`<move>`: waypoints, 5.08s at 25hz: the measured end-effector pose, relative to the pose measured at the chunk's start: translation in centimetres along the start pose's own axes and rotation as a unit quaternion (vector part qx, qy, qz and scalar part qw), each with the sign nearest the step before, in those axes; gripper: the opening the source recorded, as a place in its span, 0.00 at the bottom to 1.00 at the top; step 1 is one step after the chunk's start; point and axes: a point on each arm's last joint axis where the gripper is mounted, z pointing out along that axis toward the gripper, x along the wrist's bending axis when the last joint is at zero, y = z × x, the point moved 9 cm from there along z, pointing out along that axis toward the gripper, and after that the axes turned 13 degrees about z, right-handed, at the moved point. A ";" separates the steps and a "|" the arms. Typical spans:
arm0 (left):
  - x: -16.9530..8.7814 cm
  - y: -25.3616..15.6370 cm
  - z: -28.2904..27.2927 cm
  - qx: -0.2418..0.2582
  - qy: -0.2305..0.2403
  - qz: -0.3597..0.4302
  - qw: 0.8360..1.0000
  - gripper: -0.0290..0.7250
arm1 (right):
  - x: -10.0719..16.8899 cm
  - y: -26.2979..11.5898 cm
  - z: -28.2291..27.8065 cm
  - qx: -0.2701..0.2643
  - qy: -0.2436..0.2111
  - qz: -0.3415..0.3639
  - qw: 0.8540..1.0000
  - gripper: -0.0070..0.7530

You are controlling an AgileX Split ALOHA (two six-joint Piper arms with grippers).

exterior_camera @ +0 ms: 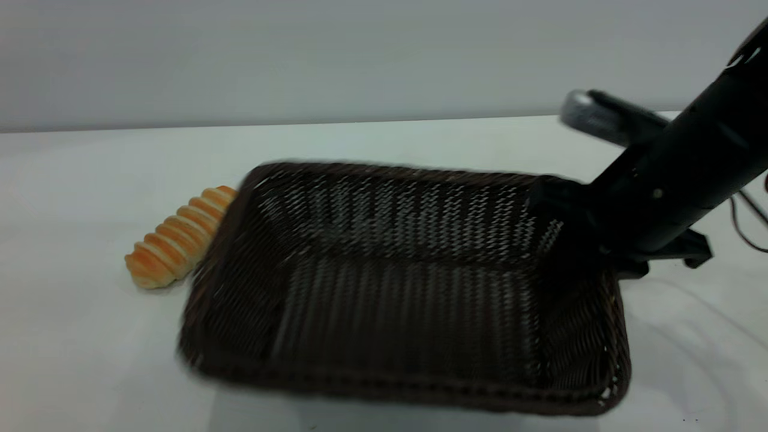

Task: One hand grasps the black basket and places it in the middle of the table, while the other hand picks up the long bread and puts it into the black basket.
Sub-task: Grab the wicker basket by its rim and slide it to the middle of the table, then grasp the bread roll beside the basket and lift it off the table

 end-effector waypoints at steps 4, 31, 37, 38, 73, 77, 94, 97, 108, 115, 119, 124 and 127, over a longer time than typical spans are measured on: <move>0.0 0.0 0.0 0.000 -0.001 0.000 1.000 0.79 | 0.8 0.2 1.3 0.024 0.014 -0.030 0.999 0.13; -0.1 -0.5 0.0 0.013 -0.003 0.000 1.000 0.79 | 3.1 4.8 3.0 0.030 0.053 -0.017 0.998 0.65; -0.1 -0.5 0.0 0.013 -0.003 0.000 1.000 0.79 | 2.5 6.4 -0.7 0.046 0.094 0.017 0.994 0.72; -0.1 -0.5 0.0 0.013 -0.003 0.000 1.000 0.79 | 2.5 6.6 -1.6 0.051 0.104 0.019 0.993 0.72; -2.6 0.6 11.9 0.200 -0.084 0.073 0.973 0.79 | -0.8 -3.5 -27.2 -0.016 -0.078 -0.176 0.981 0.68; -2.7 2.6 14.6 0.222 -0.099 0.107 0.964 0.79 | -0.9 -4.7 -28.0 -0.021 -0.076 -0.180 0.980 0.68; -2.3 4.0 27.7 0.244 -0.093 0.203 0.944 0.79 | -1.0 -6.4 -29.4 -0.035 -0.072 -0.187 0.979 0.68; -2.4 4.2 29.1 0.226 -0.092 0.222 0.944 0.79 | -1.0 -6.4 -29.4 -0.035 -0.072 -0.188 0.979 0.68; -4.5 4.5 34.9 0.126 -0.118 0.454 0.874 0.79 | -1.0 -6.3 -29.4 -0.038 -0.073 -0.188 0.979 0.68; -5.3 4.4 37.7 0.084 -0.107 0.470 0.872 0.79 | -1.4 -6.1 -29.4 -0.041 -0.083 -0.192 0.977 0.68; -5.6 3.6 39.0 0.080 -0.108 0.478 0.868 0.79 | -1.5 -6.0 -29.5 -0.043 -0.086 -0.193 0.977 0.68; -6.6 3.0 40.0 0.071 -0.114 0.506 0.852 0.79 | -1.4 -5.8 -29.5 -0.050 -0.085 -0.193 0.976 0.68; -7.0 2.6 40.4 0.069 -0.117 0.517 0.845 0.77 | -1.3 -5.6 -29.5 -0.054 -0.084 -0.193 0.976 0.68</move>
